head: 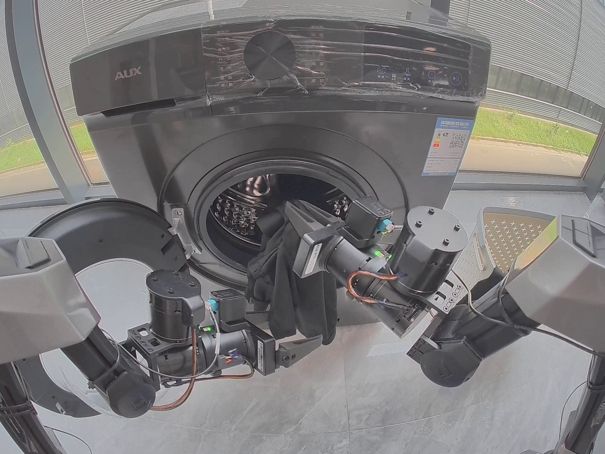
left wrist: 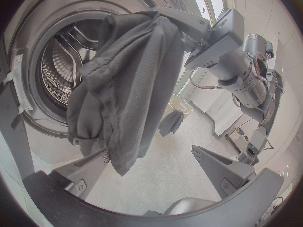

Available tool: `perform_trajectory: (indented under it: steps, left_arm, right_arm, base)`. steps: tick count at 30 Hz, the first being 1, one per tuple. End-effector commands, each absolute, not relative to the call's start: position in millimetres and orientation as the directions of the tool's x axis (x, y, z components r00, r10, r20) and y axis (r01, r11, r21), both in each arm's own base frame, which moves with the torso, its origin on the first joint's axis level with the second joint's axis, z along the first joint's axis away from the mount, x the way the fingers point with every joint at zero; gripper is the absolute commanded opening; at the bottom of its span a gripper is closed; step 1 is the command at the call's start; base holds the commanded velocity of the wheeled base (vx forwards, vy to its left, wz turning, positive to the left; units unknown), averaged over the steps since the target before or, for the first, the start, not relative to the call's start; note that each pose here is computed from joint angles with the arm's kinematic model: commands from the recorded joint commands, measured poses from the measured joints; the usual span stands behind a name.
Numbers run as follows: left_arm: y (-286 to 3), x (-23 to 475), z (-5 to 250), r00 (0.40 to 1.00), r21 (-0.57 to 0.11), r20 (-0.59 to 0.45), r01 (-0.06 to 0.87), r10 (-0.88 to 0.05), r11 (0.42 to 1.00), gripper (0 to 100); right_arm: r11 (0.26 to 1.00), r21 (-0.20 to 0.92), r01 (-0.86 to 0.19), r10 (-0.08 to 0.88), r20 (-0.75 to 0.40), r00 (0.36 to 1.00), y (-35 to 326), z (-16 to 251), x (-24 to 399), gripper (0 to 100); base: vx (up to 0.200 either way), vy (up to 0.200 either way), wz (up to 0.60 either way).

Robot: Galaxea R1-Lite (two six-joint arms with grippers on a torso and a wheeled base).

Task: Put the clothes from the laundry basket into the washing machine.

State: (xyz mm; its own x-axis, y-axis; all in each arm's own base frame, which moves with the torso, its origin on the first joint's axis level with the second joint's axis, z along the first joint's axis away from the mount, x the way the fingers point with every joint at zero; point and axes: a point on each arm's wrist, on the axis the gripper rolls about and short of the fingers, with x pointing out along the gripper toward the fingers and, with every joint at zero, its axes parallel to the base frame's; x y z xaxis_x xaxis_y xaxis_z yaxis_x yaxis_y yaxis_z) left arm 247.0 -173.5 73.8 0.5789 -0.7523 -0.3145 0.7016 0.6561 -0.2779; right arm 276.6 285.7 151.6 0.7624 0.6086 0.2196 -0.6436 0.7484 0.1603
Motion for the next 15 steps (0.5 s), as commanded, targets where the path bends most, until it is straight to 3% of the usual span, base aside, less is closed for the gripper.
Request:
perform_trajectory:
  steps: [1,9,15]
  left_arm:
    - [-177.0,244.2,75.8,0.569,-0.283,-0.304,0.711,-0.764,0.643,100]
    - [-182.3,251.6,74.2,0.583,-0.298,-0.295,0.697,-0.757,0.653,100]
    - [-188.4,268.9,56.5,0.662,-0.236,-0.315,0.639,-0.680,0.732,100]
  right_arm:
    - [0.749,0.160,-0.643,0.608,0.220,0.763,285.4,151.7,276.7,0]
    - [0.749,0.161,-0.643,0.609,0.214,0.764,286.1,149.2,277.3,0]
    - [0.746,0.160,-0.646,0.612,0.216,0.761,287.2,149.8,275.8,0]
  base:
    - [0.000,0.000,0.00]
    - [0.000,0.000,0.00]
    - [0.000,0.000,0.00]
